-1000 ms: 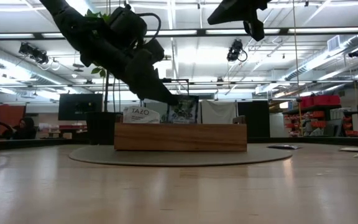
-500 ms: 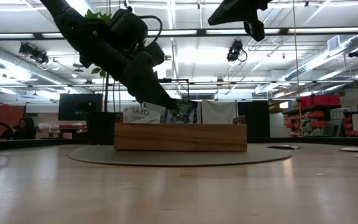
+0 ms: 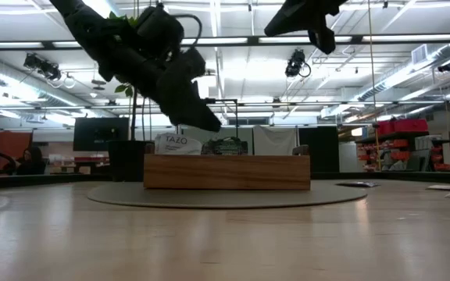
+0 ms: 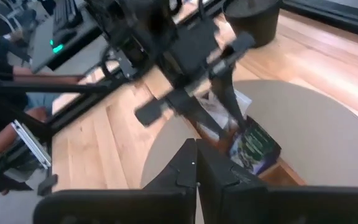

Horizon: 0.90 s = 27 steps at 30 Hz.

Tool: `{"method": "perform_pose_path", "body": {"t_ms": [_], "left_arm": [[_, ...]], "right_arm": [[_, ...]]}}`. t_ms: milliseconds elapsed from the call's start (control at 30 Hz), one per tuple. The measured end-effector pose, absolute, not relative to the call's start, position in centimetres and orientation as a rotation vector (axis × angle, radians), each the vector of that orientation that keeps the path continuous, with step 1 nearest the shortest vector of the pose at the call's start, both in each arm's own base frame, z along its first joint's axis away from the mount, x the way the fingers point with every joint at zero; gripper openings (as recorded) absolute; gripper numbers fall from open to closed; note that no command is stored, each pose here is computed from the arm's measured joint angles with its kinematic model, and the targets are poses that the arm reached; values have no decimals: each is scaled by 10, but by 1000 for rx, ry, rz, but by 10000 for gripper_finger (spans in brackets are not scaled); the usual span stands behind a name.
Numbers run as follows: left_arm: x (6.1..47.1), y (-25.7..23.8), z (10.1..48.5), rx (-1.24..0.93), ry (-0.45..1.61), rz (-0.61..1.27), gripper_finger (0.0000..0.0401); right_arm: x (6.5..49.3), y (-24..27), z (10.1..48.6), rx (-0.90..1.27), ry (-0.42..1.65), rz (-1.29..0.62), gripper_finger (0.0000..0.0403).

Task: Pick & Place Tea
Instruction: Put the blue tea bag into the middle section of the wooden organizer

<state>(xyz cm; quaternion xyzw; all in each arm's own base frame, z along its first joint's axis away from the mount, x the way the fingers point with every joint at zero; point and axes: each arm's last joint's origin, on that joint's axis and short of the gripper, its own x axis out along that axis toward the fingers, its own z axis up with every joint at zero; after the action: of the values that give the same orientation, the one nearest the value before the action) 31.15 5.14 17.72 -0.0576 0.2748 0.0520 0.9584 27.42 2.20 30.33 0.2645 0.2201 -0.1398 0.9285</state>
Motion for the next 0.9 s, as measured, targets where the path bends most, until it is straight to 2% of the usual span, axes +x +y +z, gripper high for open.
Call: {"method": "perform_pose_path", "body": {"t_ms": [233,433,567,700,900], "left_arm": [[292,50,226,-164,414,176,155],[262,34,259,-253,387,181,142],[248,15,274,-314,361,149,136],[240,-5,285,-386,316,78,133],[234,-24,292,-455,293,43,133]], "right_arm": [[267,3,293,572,610,-277,7],[239,-9,280,573,865,-411,7],[220,-18,269,686,1027,-615,13],[216,-28,260,784,1045,-663,54],[205,-53,226,981,1056,-853,159]]}}
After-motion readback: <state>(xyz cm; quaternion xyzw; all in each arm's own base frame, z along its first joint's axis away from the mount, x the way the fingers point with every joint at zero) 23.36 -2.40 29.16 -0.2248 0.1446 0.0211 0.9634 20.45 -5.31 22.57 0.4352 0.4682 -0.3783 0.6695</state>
